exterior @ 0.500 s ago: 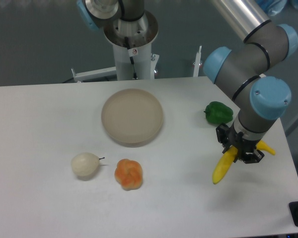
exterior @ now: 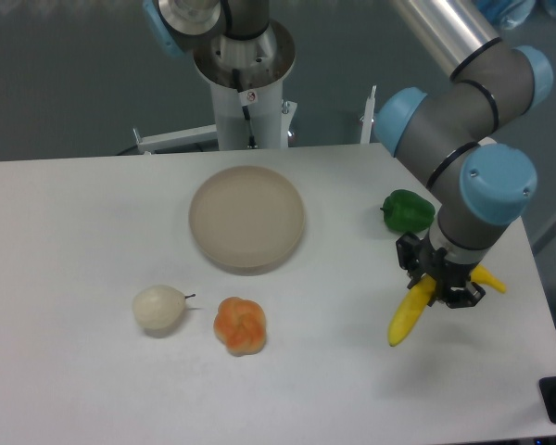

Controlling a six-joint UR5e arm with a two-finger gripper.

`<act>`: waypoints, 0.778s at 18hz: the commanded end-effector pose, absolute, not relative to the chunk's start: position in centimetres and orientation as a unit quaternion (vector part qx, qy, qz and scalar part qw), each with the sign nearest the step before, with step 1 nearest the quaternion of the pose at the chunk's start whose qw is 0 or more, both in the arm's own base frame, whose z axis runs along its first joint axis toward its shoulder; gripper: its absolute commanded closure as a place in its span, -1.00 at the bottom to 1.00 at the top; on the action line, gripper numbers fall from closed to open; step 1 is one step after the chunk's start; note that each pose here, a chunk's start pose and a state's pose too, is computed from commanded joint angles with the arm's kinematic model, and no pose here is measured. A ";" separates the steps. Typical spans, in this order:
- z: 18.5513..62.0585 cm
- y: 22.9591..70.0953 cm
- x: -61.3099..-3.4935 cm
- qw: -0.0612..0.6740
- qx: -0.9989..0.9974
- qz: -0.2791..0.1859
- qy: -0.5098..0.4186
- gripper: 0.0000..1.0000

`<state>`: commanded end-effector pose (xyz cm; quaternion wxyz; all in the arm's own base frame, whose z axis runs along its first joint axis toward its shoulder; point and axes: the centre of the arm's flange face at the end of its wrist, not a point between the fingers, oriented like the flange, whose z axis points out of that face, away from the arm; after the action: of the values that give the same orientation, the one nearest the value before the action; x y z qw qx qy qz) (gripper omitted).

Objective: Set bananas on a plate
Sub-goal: 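Carry the held yellow banana with the gripper over the beige plate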

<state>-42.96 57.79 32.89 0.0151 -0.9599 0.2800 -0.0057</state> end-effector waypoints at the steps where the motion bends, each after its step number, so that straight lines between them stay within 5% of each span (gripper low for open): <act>1: 32.5 57.7 -42.2 0.011 -0.959 -0.011 0.283 0.90; 10: 29.9 53.6 -27.0 -0.015 -0.925 -0.049 0.377 0.91; 14: 27.0 49.3 -21.2 0.005 -0.911 -0.012 0.412 0.90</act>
<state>-21.23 49.32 27.05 0.0052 -0.9111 0.4121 -0.0115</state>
